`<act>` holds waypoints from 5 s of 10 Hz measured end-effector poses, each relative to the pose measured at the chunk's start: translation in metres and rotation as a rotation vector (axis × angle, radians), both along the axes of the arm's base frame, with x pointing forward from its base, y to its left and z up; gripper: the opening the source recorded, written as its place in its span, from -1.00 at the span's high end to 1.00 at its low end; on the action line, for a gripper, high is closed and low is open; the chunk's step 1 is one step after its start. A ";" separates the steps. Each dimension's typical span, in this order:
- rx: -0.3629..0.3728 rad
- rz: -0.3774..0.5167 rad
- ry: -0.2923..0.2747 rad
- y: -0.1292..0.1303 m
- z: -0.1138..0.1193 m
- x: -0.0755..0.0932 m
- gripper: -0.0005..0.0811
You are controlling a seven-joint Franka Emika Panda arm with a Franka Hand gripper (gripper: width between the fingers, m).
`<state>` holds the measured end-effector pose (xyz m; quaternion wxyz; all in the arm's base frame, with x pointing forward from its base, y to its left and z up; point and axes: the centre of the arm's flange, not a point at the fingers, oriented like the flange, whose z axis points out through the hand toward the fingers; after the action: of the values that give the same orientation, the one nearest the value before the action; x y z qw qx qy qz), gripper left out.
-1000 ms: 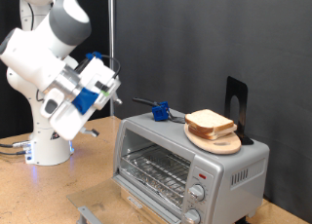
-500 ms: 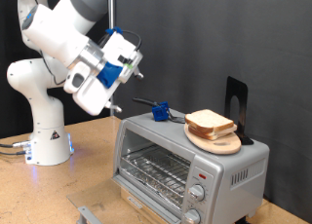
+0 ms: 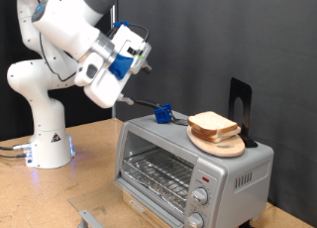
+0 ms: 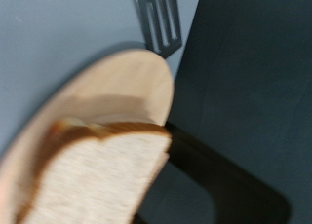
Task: Make a piece of toast with the oven
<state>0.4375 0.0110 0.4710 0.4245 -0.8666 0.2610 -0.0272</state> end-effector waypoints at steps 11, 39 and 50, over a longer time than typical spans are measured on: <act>-0.609 0.493 -0.180 0.109 0.056 -0.030 -0.97; -0.637 0.381 -0.084 0.150 -0.062 -0.041 -0.97; -0.631 0.446 -0.112 0.164 -0.080 -0.047 -0.97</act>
<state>0.3906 0.1748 0.3911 0.1465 -0.9871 0.0212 -0.0605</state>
